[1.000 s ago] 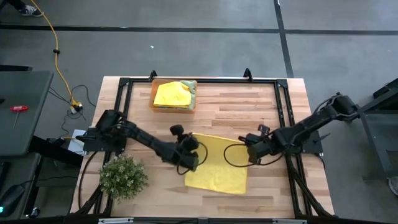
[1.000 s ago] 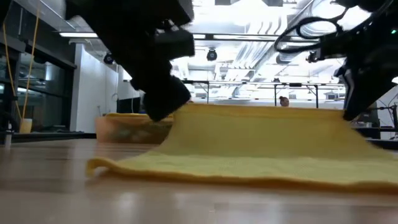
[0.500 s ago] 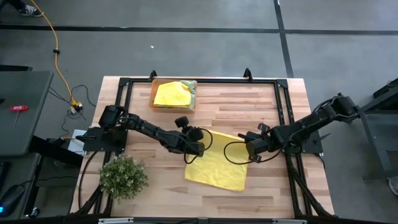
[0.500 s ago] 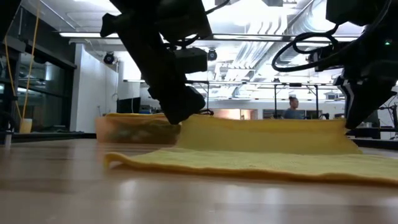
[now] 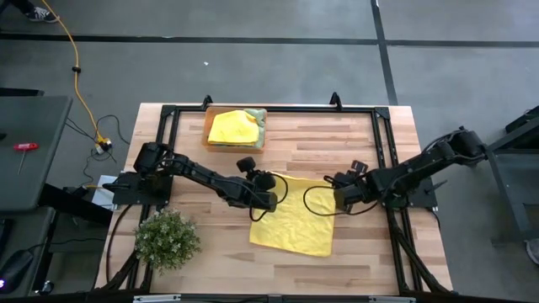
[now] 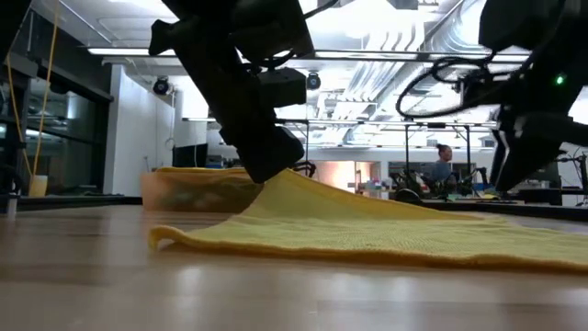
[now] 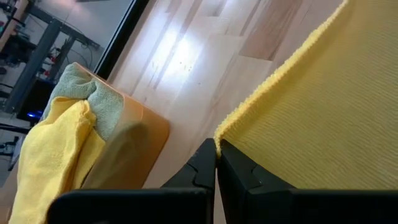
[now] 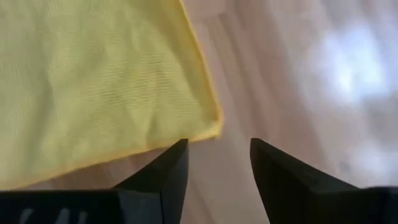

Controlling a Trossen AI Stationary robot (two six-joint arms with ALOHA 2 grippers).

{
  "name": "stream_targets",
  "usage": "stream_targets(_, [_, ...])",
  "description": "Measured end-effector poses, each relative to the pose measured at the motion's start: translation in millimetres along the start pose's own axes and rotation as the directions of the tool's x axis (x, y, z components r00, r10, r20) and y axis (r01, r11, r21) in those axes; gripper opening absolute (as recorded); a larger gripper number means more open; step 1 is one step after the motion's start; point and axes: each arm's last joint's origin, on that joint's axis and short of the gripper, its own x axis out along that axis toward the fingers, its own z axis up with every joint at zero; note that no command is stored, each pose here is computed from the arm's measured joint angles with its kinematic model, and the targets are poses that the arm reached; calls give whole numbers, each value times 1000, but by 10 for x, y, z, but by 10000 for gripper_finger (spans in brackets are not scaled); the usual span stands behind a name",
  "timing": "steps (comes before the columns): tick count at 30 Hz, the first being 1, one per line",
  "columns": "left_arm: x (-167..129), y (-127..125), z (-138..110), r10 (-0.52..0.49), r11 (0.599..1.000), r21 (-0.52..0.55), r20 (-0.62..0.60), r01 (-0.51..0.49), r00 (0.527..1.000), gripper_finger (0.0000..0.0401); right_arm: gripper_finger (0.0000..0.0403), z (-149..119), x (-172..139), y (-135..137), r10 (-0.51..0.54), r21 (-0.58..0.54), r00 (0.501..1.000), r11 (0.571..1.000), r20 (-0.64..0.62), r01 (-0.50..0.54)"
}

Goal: Fold microfiber towels
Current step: Fold the yellow microfiber cloth

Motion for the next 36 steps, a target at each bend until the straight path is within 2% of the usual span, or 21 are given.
stream_targets(3, [0,-5,-1,-15,1000,-13,-6,15,1000,0,165,-50,128,-44,64,72,998,995,26,-66])
stream_targets(7, [-1,-11,-3,-34,999,-15,-13,34,999,0,165,-121,233,-143,94,199,989,973,113,-115])
stream_targets(9, [0,-10,-3,-34,999,-15,-13,34,999,0,165,-160,261,-198,98,273,985,952,145,-135])
stream_targets(12, [1,-9,-2,-34,999,-18,-12,34,999,0,165,-244,325,-274,88,417,984,897,156,-147])
stream_targets(14, [1,-11,2,-35,999,-31,-9,35,999,0,165,-282,378,-285,94,466,978,868,186,-172])
stream_targets(19, [1,-12,3,-36,999,-33,-8,35,999,0,165,-384,531,-253,150,514,945,809,289,-286])
stream_targets(27, [1,-13,5,-40,999,-32,-8,40,999,0,165,-505,612,-257,139,607,941,733,308,-307])
stream_targets(31, [0,-13,6,-40,999,-26,-8,40,999,0,151,-532,602,-227,141,611,939,728,313,-312])
stream_targets(36, [0,-13,5,-39,999,-23,-8,39,999,0,92,-558,604,-222,117,601,944,745,309,-289])
